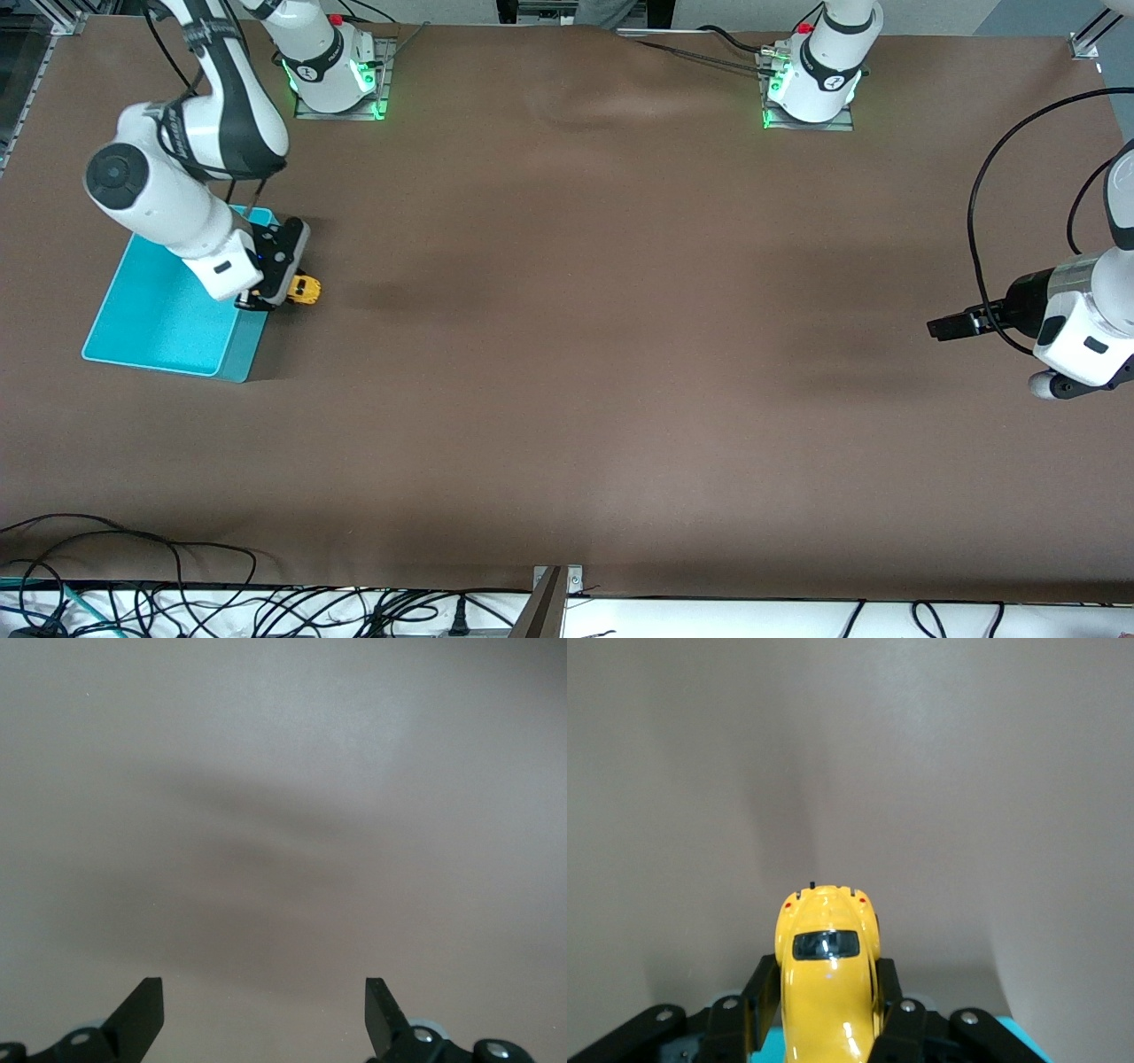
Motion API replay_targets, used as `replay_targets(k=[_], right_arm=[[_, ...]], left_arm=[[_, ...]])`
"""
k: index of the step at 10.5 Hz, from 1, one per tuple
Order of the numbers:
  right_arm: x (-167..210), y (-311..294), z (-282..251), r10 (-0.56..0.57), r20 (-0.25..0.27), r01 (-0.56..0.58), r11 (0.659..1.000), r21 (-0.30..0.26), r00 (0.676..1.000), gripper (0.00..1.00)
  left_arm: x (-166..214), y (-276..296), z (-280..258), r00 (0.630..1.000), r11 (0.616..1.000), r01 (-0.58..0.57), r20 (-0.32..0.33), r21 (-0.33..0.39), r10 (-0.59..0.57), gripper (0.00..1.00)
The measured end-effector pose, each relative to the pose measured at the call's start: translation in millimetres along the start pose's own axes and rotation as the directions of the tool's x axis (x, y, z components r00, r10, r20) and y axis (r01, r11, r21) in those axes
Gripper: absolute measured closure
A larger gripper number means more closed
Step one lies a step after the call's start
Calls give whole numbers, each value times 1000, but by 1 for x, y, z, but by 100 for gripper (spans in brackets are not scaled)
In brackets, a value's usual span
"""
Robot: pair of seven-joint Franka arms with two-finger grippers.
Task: Wind up and store yellow beetle car
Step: 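Carry the car over the cyan box and lower it inside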
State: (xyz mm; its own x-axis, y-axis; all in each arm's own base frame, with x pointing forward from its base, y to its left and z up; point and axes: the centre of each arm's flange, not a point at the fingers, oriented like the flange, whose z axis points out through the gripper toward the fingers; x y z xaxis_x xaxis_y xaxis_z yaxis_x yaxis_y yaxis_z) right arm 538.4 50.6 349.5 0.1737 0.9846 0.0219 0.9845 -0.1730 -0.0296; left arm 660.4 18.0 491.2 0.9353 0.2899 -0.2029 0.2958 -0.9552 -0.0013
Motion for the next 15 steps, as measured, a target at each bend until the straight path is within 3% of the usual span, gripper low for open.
replay_targets(k=[6, 11, 15], right_arm=[[-143, 12, -3, -212, -14, 213, 976, 40, 977, 51], [-202, -3, 23, -277, -50, 281, 956, 88, 960, 51], [-238, -21, 80, -297, -93, 307, 945, 114, 950, 51]], left_arm=[[0, 0, 0, 1000, 1000, -1, 0, 0, 1, 0], [0, 1, 0, 1000, 1000, -1, 0, 0, 1, 0], [0, 1, 0, 1000, 1000, -1, 0, 0, 1, 0]])
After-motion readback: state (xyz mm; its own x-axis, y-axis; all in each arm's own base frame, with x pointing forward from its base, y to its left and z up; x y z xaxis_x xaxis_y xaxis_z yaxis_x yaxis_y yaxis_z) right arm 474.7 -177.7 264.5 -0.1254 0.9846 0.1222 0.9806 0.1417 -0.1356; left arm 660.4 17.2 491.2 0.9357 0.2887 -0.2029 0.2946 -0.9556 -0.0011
